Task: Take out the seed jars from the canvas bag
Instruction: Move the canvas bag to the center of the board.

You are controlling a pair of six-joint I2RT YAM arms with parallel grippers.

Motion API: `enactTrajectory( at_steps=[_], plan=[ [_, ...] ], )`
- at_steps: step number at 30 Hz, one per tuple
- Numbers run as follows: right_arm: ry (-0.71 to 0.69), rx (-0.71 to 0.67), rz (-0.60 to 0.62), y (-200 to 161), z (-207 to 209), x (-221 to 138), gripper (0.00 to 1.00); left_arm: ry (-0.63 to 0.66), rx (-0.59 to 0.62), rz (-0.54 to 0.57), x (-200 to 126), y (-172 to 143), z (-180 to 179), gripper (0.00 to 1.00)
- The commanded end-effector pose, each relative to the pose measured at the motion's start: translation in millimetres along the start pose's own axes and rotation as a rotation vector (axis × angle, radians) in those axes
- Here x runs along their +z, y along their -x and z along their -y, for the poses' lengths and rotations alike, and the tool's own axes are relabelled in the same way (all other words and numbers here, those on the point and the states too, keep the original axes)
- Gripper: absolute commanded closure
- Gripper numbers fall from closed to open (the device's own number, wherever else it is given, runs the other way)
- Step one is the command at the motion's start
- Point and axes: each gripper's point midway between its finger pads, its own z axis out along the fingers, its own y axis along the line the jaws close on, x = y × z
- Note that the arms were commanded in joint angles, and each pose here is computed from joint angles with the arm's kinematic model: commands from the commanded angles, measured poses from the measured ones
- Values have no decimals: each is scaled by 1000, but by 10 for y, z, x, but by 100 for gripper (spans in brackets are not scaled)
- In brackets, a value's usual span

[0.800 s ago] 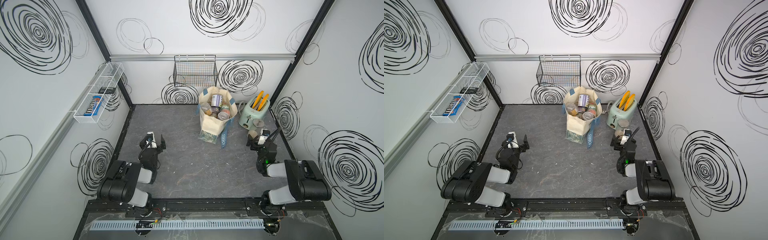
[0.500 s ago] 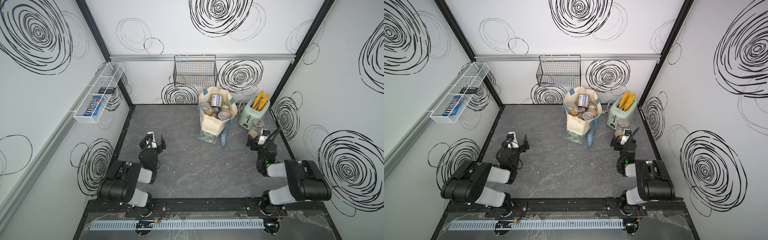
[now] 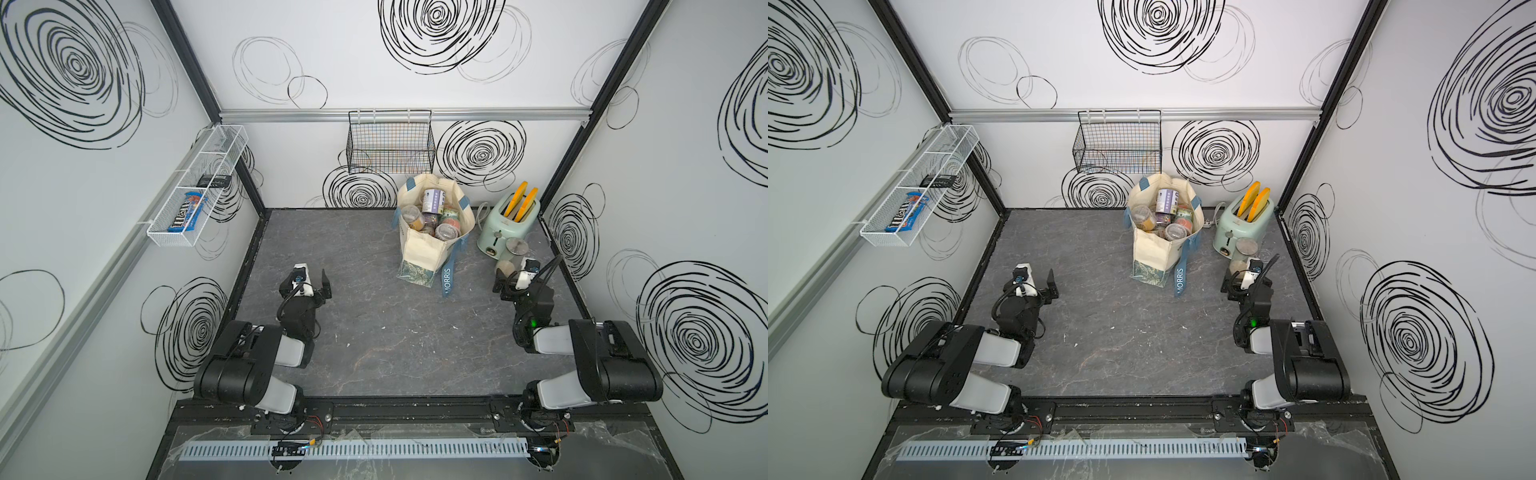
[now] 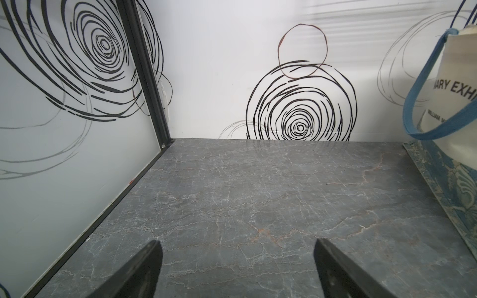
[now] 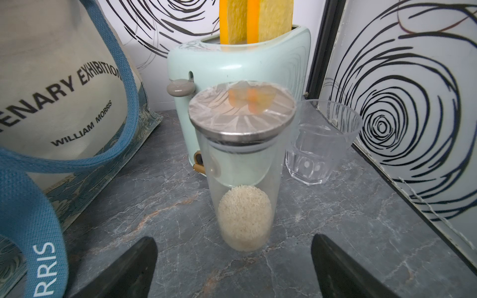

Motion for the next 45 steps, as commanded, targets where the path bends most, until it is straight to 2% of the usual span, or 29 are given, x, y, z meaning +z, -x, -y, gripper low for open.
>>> enactTrajectory(
  at_steps=[1, 16, 20, 24, 27, 29, 32, 34, 36, 41, 45],
  plan=[
    [1, -1, 15, 49, -10, 23, 3, 3, -28, 67, 13, 179, 4, 4],
    [20, 8, 16, 54, -11, 15, 3, 5, -24, 73, 4, 191, 17, 4],
    [-30, 31, -11, 153, 67, 29, 3, -16, -2, 111, -93, 236, 77, 4],
    [-58, 94, -10, 352, 110, -121, 3, -65, 19, 135, -183, 320, 154, 4],
    [-89, 153, -20, 545, 153, -238, 3, -65, 23, 83, -119, 374, 177, 4],
    [-165, 244, -28, 671, 288, -305, 3, -53, 24, 14, -21, 390, 188, 4],
    [-243, 374, -82, 806, 458, -419, 3, -4, 21, -158, 183, 325, 131, 4],
    [-164, 384, -88, 978, 399, -468, 3, -62, -28, -257, 244, 265, 160, 4],
    [-12, 313, -69, 1166, 179, -513, 3, -166, -48, -303, 228, 294, 276, 4],
    [228, 58, -74, 1519, -659, -640, 2, -260, 46, -467, 95, 331, 366, 4],
    [480, -164, -104, 1591, -1526, -815, 2, -410, 211, -584, -183, 312, 455, 4]
  ],
)
